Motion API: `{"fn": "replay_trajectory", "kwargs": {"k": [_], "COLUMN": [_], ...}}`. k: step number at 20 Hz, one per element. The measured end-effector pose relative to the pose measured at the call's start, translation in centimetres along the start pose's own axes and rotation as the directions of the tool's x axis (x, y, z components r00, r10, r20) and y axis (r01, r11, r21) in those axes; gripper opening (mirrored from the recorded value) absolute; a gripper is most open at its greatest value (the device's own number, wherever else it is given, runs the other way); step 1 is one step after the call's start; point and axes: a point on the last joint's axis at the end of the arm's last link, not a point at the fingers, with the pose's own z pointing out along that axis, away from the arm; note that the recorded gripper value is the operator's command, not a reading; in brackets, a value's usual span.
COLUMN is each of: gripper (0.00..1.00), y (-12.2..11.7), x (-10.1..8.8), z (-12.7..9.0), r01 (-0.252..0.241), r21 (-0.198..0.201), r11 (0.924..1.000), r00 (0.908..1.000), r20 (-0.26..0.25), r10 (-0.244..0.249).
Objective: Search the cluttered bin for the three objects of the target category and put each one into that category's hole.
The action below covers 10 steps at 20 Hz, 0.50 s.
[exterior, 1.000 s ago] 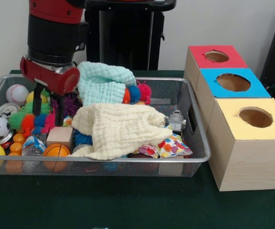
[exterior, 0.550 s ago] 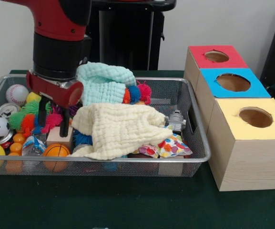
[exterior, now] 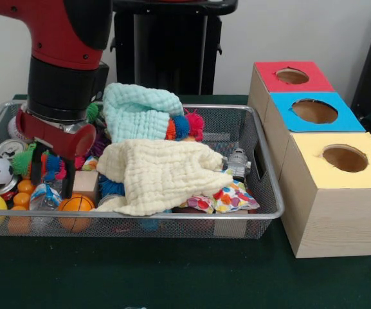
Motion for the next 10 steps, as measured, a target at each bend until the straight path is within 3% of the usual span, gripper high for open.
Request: {"fn": "replay_trajectory", "kwargs": {"k": [10], "gripper": [1.00], "y": [-3.5], "x": [-2.0], "z": [0.4], "r01": [-0.043], "r21": [0.018], "r11": [0.9989], "r00": [0.9989], "r20": [0.021], "r10": [0.043]}}
